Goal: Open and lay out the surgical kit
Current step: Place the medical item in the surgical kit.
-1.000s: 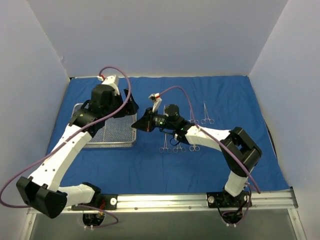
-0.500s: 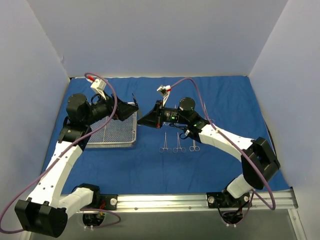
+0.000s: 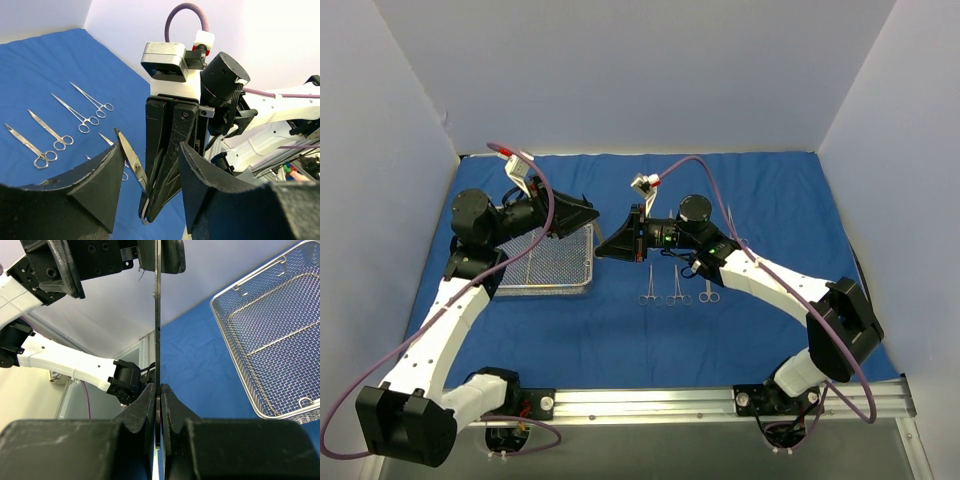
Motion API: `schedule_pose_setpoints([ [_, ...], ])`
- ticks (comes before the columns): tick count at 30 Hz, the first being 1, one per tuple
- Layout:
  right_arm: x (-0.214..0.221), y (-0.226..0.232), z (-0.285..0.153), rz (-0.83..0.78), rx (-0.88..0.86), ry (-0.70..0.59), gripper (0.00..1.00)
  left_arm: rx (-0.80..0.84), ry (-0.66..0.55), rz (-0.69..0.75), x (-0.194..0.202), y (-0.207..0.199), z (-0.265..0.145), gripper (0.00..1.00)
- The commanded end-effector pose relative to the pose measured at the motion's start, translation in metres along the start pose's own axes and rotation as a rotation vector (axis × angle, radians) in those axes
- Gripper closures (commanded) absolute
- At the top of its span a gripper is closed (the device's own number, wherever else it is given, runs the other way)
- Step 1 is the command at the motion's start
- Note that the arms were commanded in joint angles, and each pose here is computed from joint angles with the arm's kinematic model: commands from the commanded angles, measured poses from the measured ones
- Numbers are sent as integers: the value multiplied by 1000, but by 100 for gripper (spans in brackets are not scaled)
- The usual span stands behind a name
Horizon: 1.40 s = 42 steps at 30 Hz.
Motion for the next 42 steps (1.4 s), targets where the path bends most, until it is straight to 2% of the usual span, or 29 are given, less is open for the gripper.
schedule_pose_setpoints([
  [1,-35,22,-4,-111,-65,-71,100,67,3,34,-3,-11,0,45],
  [11,-38,25,-4,-123,-86,-74,100,71,20,-27,2,1,5,48],
  [13,-37,25,-4,-123,-86,-70,100,78,16,-26,1,-1,5,58],
  [15,-35,23,-3,-125,-81,-63,100,82,6,-21,-1,-3,6,61],
  [17,-30,20,-3,-118,-72,-51,100,84,-6,-19,-3,-4,6,69],
  [18,-29,19,-3,-122,-71,-49,100,85,-6,-19,-4,-4,6,74],
  [19,-27,17,-3,-117,-64,-42,100,87,-11,-15,-4,-5,6,84],
  [20,-25,16,-2,-114,-60,-37,100,89,-18,-9,-5,-6,5,88],
  [25,-25,13,-3,-127,-32,-25,82,75,-35,-3,-3,-3,4,94],
  [27,-30,14,-6,-146,-15,-26,67,66,-39,-5,-2,-1,3,96],
  [31,-33,6,-17,-167,86,27,51,39,-65,-17,-1,5,3,96],
  [32,-40,1,-23,-218,145,26,45,32,-70,-18,-1,6,2,96],
  [33,-34,-3,-29,-202,194,70,42,22,-76,-21,0,8,2,96],
  [35,-47,-3,-38,-252,270,72,38,-27,-98,-34,-1,15,4,97],
  [39,-55,-15,-62,-322,470,125,36,-128,-154,-60,-2,27,8,98],
  [42,-63,-14,-68,-355,537,126,35,-207,-172,-90,-1,35,14,98],
])
Point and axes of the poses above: each gripper's point midway between its finger pads, its own z axis out along the fingers, its own y axis along the line the jaws close on, x = y × z, the point moved 3 cm from there along -z, back along the fingers, and after that the axes turned 15 degrees about -z, right-handed, at the moved point
